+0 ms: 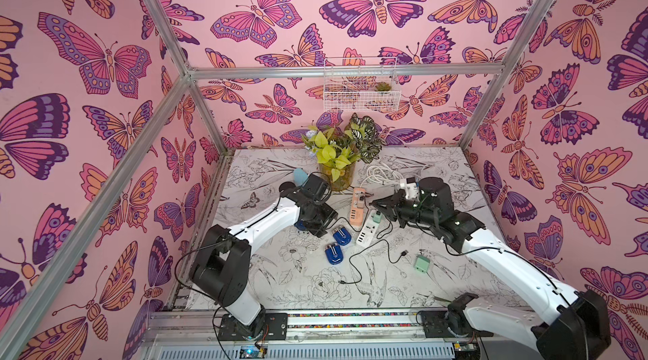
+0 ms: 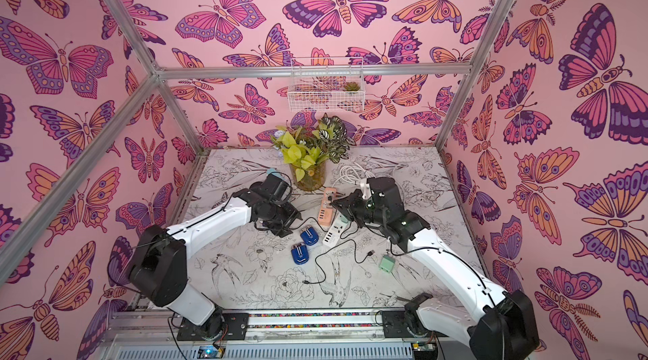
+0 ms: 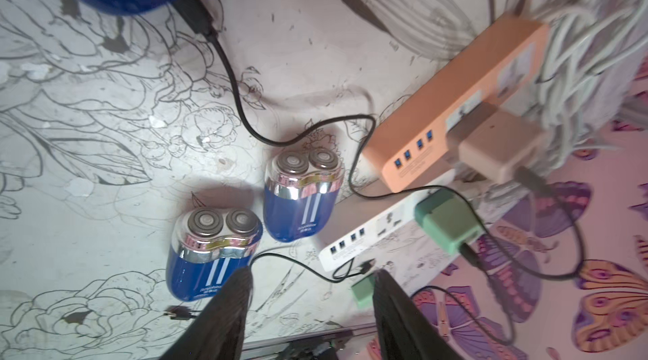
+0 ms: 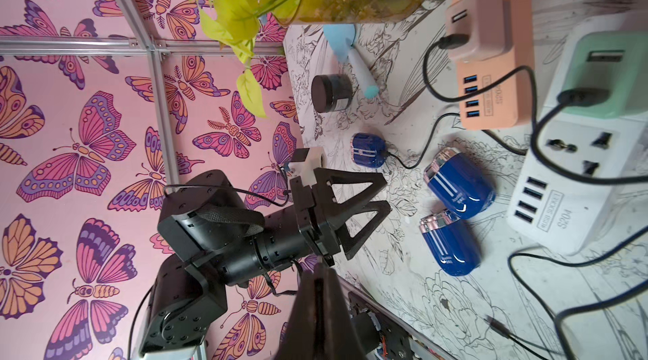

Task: Charge the electric shaver
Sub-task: Pick up the electric shaver from the center of the board.

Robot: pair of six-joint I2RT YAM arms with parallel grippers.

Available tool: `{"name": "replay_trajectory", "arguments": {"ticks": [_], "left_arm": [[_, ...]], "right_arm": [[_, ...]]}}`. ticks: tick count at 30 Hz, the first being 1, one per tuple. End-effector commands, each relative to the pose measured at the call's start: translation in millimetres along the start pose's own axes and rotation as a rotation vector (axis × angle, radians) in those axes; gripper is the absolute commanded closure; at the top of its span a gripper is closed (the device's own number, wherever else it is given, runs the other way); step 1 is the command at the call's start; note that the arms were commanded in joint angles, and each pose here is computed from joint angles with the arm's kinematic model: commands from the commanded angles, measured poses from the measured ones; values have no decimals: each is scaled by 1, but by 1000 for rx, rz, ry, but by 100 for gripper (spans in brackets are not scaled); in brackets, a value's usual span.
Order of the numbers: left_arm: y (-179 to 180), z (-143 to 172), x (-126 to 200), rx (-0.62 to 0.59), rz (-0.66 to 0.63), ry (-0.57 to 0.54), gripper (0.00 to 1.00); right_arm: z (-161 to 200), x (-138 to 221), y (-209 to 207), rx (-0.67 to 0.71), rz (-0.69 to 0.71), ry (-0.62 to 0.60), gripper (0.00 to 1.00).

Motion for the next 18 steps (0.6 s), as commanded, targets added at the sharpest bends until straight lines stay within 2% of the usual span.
{"name": "replay_trajectory", "arguments": {"ticks": [1,5,9,13,18], "left_arm": [[15,6,-8,-89,-140,-11,39],[22,9,-23,-91,-210,-2,35],[12,9,-35,-132,-217,-12,26],[0,10,-52,-185,-213,-14,25],[5,13,-65,-183,-242,-9,26]], "right_arm": [[-6,10,-4,30,17,-47,100],[-7,15,-7,21,13,-59,100],[-7,17,-11,5,5,-63,100],[-6,19,-16,-6,1,-66,100],[-5,21,-21,-15,4,-64,100]]}}
Point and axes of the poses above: each gripper's point midway between its finger pads, its own x axis back along the fingers, its own y axis along the line the jaws close on, z = x × y, the point moved 1 cm from there along x, back along the fingers, and after that the axes turned 1 degree about -x, right-handed, at the moved point
